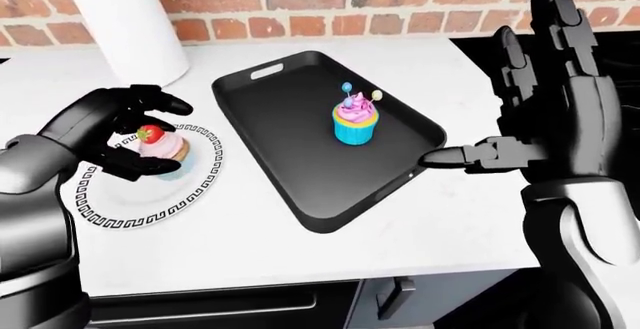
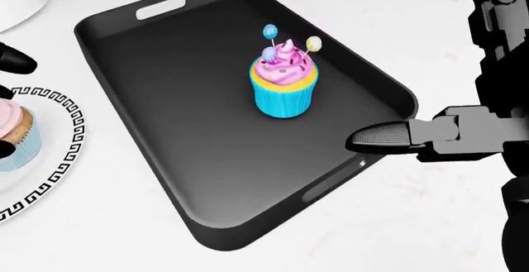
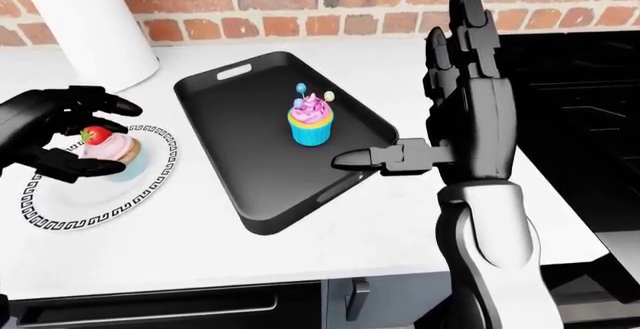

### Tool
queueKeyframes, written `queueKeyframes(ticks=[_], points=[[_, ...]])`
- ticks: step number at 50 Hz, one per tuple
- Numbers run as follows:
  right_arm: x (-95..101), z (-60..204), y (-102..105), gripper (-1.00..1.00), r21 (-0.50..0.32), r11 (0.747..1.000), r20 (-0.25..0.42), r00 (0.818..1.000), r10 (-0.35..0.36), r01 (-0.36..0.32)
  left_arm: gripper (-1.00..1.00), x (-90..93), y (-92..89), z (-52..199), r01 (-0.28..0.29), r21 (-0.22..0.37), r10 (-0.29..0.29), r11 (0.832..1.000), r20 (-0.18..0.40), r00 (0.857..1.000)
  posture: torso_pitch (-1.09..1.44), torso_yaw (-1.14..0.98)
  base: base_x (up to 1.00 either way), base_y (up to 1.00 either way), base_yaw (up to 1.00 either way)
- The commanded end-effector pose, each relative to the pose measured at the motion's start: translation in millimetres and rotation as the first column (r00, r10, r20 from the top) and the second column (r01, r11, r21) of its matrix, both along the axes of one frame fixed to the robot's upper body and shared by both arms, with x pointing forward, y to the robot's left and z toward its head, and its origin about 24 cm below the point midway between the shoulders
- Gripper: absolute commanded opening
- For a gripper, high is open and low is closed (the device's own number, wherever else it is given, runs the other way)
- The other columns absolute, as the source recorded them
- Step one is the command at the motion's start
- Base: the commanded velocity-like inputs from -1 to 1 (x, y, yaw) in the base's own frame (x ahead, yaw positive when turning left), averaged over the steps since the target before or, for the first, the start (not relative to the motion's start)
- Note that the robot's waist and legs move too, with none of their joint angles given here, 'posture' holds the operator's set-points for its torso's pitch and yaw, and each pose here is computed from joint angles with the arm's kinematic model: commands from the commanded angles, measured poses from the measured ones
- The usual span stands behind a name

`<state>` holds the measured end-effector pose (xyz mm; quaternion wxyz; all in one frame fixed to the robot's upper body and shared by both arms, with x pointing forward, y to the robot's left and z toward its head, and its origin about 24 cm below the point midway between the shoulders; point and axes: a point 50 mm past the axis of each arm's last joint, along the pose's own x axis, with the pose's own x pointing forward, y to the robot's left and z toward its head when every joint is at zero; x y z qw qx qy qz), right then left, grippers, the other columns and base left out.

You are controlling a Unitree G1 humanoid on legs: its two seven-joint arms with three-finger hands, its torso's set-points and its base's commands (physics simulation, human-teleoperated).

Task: Move the dessert items from the plate to the tray.

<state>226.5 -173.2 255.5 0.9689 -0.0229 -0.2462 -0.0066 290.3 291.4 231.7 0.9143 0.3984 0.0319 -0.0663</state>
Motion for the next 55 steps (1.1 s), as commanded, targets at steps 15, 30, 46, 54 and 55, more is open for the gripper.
queueKeyframes(ticks=[15,30,46,54,55], points=[[-7.1,10,1,1.0,-0.006,1.0,0.069,0.998,-0.001,0.002,-0.18,-3.4,6.6,17,-0.027,0.045,0.022,0.999,0.105,0.994,0.0,0.0,0.0,0.0,0.0],[-8.2,11,0,1.0,-0.006,1.0,0.07,0.998,-0.006,0.006,-0.54,0.8,3.1,25,-0.038,0.054,0.03,0.998,0.145,0.989,0.0,0.0,0.0,0.0,0.0],[-7.9,10,-1,1.0,-0.005,1.0,0.072,0.997,-0.005,0.006,-0.76,18.6,-19.8,73,-0.003,0.079,-0.015,0.997,0.23,0.973,0.0,0.0,0.0,0.0,0.0],[-7.5,8,1,1.0,-0.006,1.0,0.069,0.998,-0.001,0.002,-0.8,52.2,-53.0,106,0.08,0.078,-0.099,0.994,0.282,0.954,0.0,0.0,0.0,0.0,0.0],[-7.4,8,1,1.0,-0.006,1.0,0.069,0.998,-0.002,0.002,-0.8,55.7,-54.7,107,0.084,0.078,-0.103,0.993,0.284,0.953,0.0,0.0,0.0,0.0,0.0]])
